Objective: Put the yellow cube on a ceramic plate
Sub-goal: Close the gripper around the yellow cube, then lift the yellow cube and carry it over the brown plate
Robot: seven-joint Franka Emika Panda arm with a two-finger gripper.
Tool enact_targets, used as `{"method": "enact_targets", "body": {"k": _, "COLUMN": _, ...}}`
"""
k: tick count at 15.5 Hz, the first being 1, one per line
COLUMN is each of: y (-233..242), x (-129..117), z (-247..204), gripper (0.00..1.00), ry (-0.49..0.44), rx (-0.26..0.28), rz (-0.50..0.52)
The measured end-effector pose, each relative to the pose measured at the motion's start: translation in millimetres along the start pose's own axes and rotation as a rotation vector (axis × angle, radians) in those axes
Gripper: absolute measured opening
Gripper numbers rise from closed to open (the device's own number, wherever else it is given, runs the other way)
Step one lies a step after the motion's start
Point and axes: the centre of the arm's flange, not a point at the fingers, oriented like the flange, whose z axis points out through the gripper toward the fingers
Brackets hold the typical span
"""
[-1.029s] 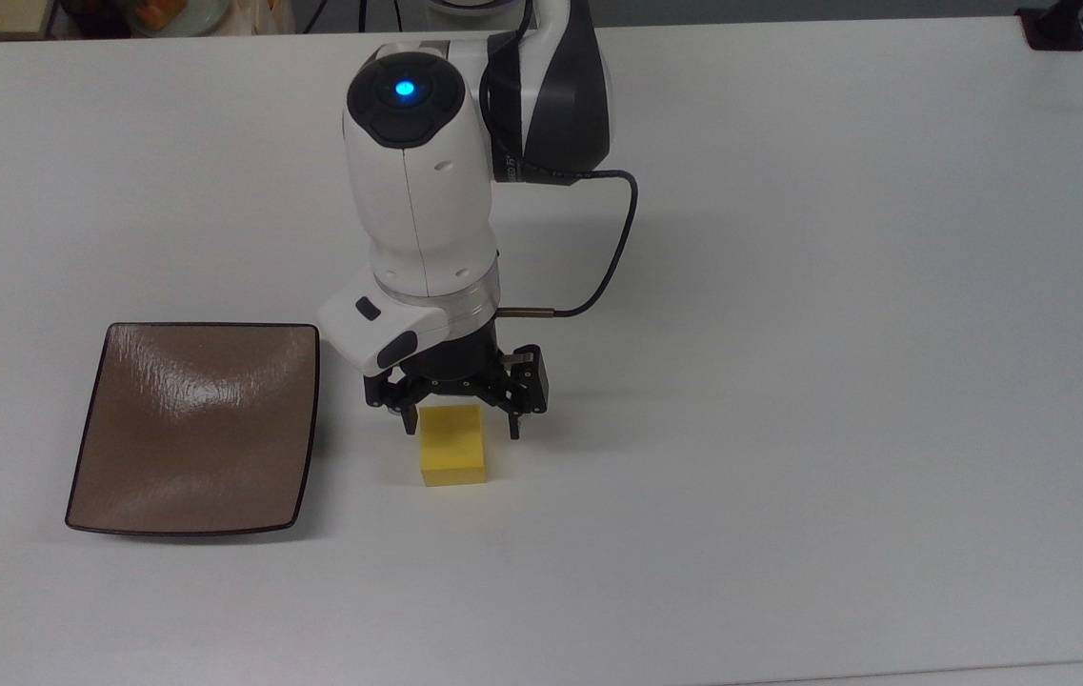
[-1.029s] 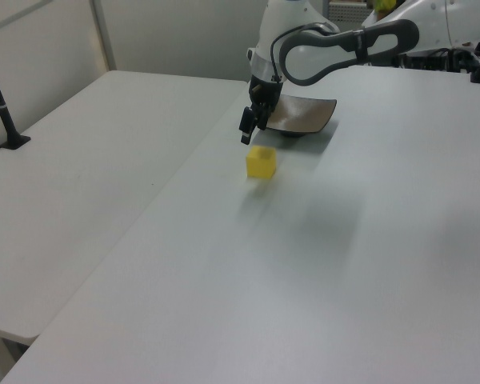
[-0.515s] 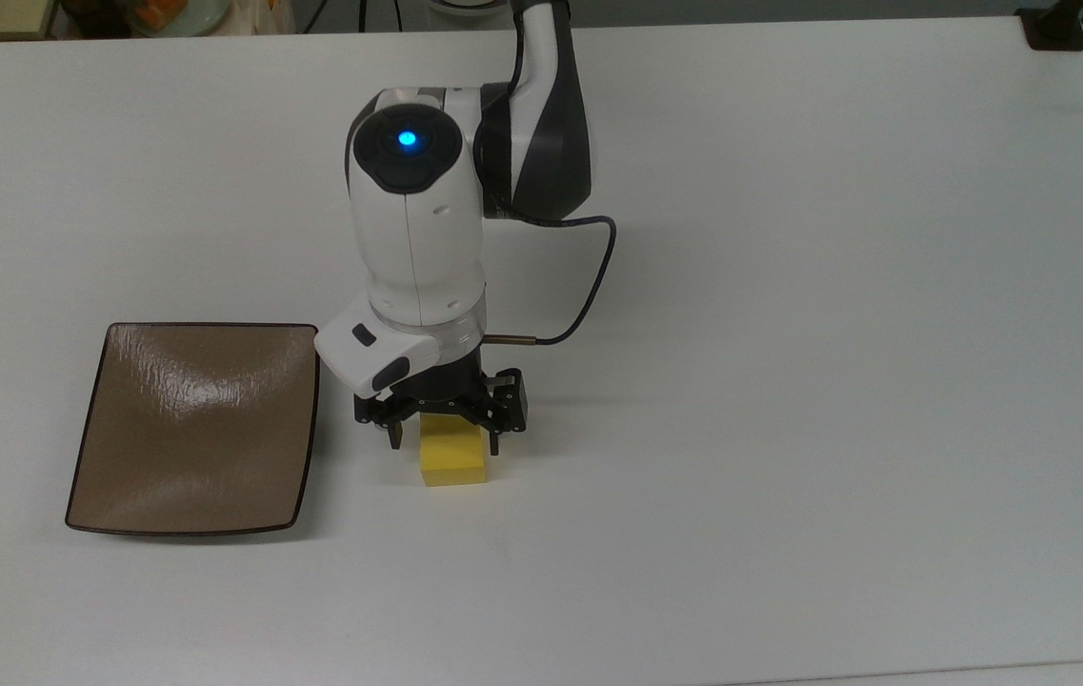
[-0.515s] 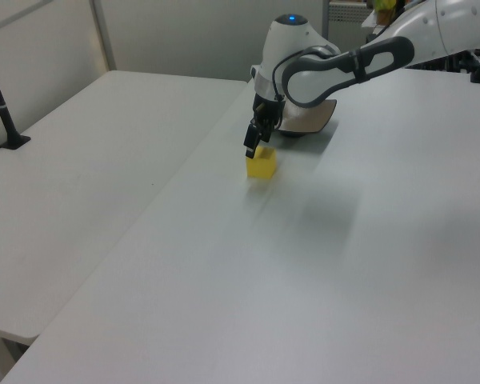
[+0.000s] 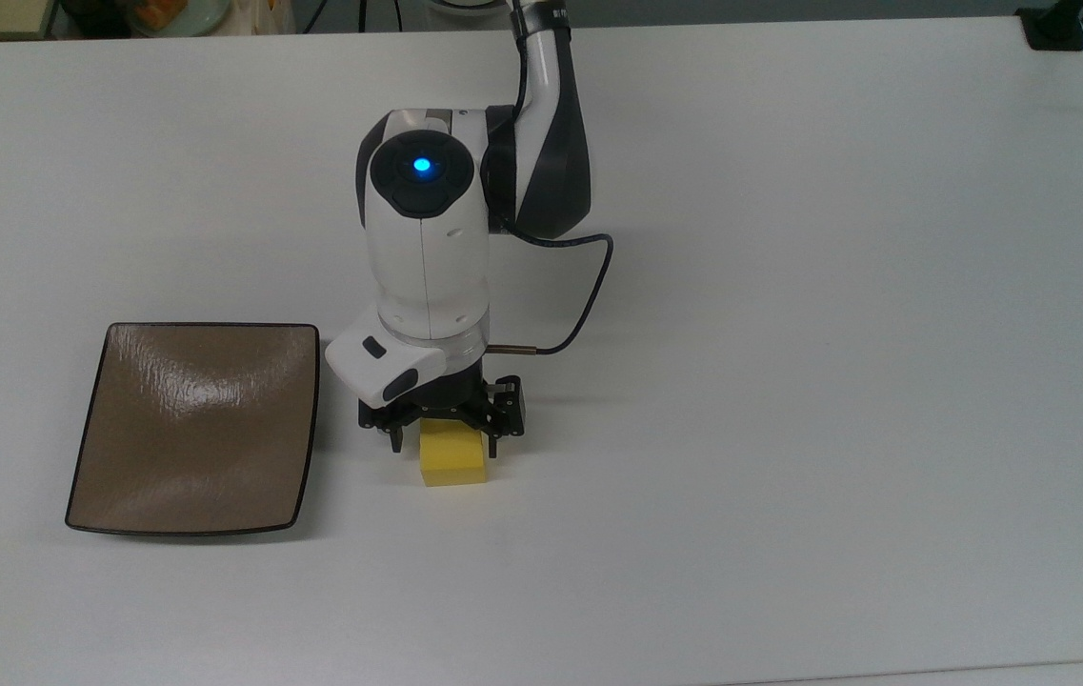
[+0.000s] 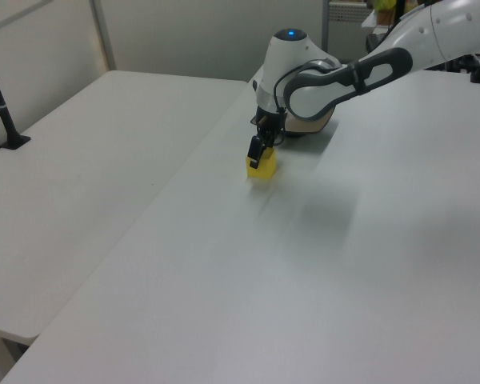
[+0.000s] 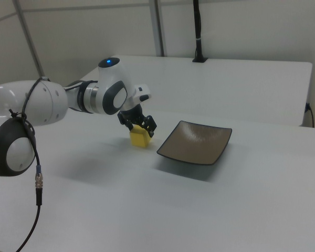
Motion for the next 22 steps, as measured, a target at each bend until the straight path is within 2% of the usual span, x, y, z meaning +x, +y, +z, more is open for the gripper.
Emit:
{"method": "enact_targets", "body": {"k": 3, "y": 0, "x": -2, "z": 4, "gripper": 0.97, "ry": 0.002, "rx": 0.0, "rz": -0.001}}
{"method": "enact_targets", "body": {"k": 6, "y": 0, "x": -2, "z": 4, "gripper": 0.63, "ry": 0.002, "rx": 0.0, "rz": -0.001}}
{"method": "enact_targets", "body": {"k": 7, "y": 0, "x": -2, "z": 3, "gripper": 0.59, "ry": 0.003, "rx": 0.0, "rz": -0.001}}
{"method": "enact_targets", "body": {"k": 14, "y": 0, "x": 4, "z": -12, "gripper": 0.59, "ry": 0.032, "rx": 0.003, "rz": 0.0}}
{"method": "enact_targets", "body": {"k": 17, "y": 1, "x": 14, "z": -52, "gripper": 0.59, "ry": 0.081, "rx": 0.009, "rz": 0.004}}
{"method": "enact_targets", "body": {"k": 22, "y": 19, "x": 17, "z": -133, "gripper": 0.59, "ry": 0.106, "rx": 0.012, "rz": 0.03}}
